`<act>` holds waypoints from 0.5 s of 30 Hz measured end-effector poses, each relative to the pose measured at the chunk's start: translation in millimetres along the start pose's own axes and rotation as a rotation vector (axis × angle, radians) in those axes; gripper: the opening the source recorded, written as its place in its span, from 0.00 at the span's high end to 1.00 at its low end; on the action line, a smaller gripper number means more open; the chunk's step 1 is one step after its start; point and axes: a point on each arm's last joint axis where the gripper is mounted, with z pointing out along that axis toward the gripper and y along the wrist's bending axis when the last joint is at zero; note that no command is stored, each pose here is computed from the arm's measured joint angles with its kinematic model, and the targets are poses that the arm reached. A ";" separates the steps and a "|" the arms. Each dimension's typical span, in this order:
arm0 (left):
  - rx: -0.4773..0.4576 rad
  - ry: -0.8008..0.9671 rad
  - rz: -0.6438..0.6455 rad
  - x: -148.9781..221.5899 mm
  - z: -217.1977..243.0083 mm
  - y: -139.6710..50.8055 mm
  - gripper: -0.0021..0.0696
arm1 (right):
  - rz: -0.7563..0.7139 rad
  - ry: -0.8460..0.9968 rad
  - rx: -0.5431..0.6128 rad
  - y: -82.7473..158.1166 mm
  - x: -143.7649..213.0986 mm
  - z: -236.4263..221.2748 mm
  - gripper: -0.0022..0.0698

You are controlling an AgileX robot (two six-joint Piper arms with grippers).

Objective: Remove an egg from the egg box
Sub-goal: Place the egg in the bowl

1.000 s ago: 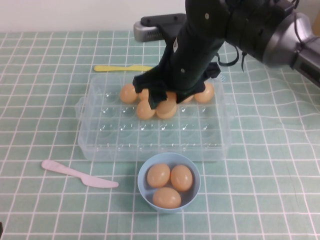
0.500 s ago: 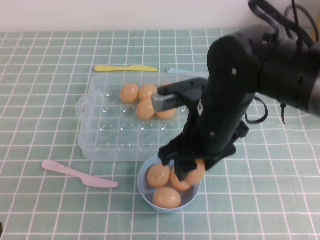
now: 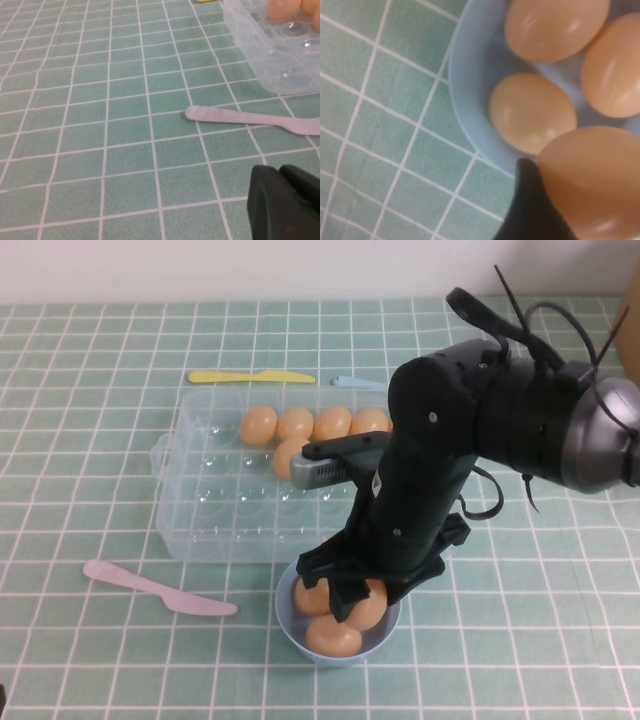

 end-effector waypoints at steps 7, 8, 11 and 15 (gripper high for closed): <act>0.000 0.000 0.000 0.0 0.0 0.0 0.98 | 0.048 0.022 -0.004 -7.1 -5.8 11.6 0.43; 0.000 0.000 0.000 0.0 0.0 0.0 0.98 | 0.054 0.025 -0.004 -8.0 -5.9 12.6 0.43; 0.000 0.000 0.000 0.0 0.0 0.0 0.98 | 0.061 0.029 -0.002 -9.0 -6.5 14.3 0.43; 0.000 0.000 0.000 0.0 0.0 0.0 0.98 | 0.062 0.029 -0.003 -8.9 -6.5 14.3 0.43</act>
